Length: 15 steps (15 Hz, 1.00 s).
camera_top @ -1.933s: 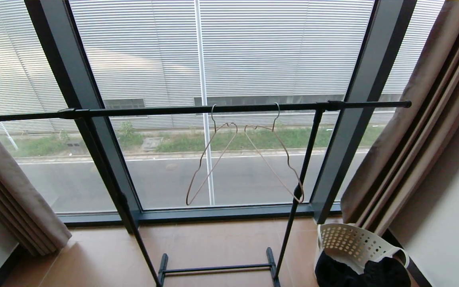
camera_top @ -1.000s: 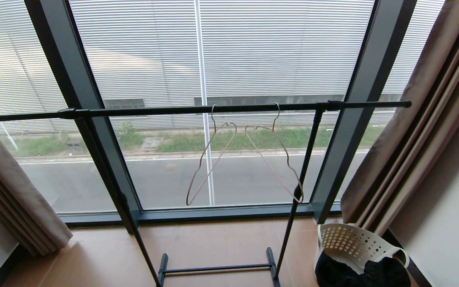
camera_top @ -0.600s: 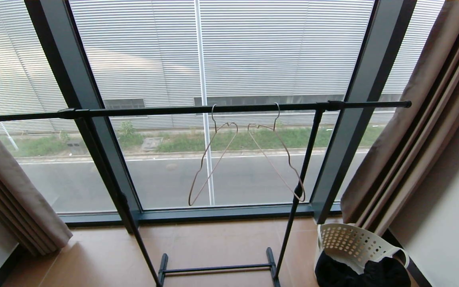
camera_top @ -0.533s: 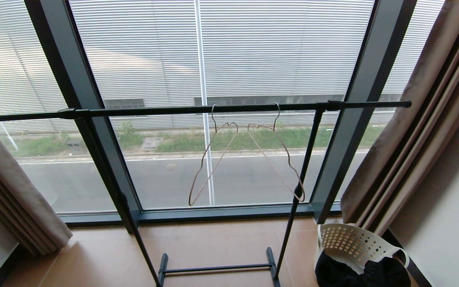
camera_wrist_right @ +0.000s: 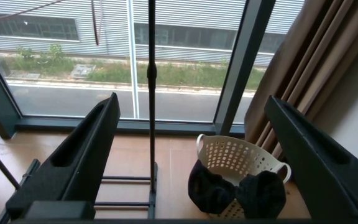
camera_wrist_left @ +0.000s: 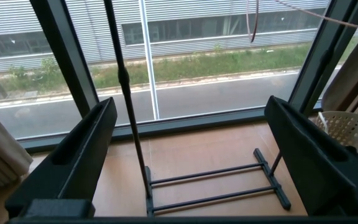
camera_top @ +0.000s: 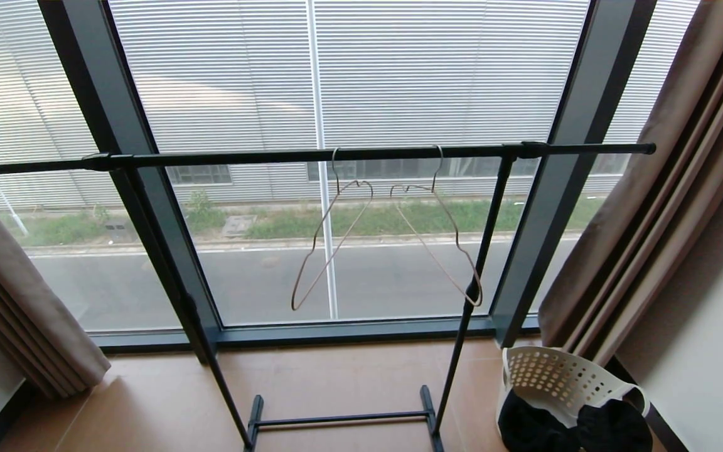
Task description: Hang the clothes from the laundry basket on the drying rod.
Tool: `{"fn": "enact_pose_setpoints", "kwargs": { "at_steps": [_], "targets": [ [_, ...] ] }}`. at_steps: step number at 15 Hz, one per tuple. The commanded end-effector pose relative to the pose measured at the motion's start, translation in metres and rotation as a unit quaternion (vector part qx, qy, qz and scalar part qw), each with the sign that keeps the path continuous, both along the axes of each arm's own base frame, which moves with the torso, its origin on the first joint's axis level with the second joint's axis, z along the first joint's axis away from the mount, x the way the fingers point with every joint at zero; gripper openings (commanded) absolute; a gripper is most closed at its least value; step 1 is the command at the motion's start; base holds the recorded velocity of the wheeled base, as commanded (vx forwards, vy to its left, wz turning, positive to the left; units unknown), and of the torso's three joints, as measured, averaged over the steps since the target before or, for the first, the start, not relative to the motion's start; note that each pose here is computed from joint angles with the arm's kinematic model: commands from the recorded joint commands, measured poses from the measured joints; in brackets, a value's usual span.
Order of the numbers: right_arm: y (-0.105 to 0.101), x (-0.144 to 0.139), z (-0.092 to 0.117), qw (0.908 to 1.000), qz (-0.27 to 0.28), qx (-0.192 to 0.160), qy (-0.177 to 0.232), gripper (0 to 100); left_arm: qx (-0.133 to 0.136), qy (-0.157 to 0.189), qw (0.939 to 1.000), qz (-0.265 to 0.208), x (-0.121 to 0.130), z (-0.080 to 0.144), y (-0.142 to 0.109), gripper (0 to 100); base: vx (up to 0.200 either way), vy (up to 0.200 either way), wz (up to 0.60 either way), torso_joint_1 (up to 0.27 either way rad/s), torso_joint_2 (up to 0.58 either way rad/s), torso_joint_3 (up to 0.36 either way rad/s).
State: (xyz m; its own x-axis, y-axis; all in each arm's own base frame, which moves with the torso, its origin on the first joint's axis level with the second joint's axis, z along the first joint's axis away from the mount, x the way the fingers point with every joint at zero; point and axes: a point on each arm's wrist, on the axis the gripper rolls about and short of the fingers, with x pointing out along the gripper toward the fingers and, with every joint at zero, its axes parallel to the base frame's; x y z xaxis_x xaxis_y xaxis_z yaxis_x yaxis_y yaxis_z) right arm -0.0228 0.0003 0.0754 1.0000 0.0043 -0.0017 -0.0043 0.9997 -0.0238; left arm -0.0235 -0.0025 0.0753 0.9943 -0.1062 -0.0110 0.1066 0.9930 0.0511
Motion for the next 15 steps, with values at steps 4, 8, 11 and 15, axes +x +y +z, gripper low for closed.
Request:
{"fn": "enact_pose_setpoints", "kwargs": {
  "at_steps": [4,8,11,15],
  "targets": [
    [0.0000,0.0000,0.0000,1.0000,0.000,0.000,0.000,100,0.004,0.000,1.0000,-0.002,0.0001,0.0000,-0.0001,100,0.000,0.000,0.00,-0.159,0.36,0.200],
    [0.0000,0.0000,0.0000,1.0000,0.000,0.000,0.000,100,0.008,0.000,1.0000,-0.002,0.0001,0.0000,-0.0001,100,0.000,0.000,0.00,-0.162,0.38,0.217],
    [0.0000,0.0000,0.0000,1.0000,0.000,0.000,0.000,100,0.008,-0.001,1.0000,-0.001,0.0001,0.0002,-0.0001,100,0.000,0.000,0.00,-0.193,0.44,0.248],
    [0.0000,0.0000,0.0000,1.0000,0.001,0.000,0.000,100,0.007,0.000,1.0000,-0.003,0.0001,0.0000,-0.0002,100,0.000,0.000,0.00,-0.222,0.55,0.316]
  ]
}}
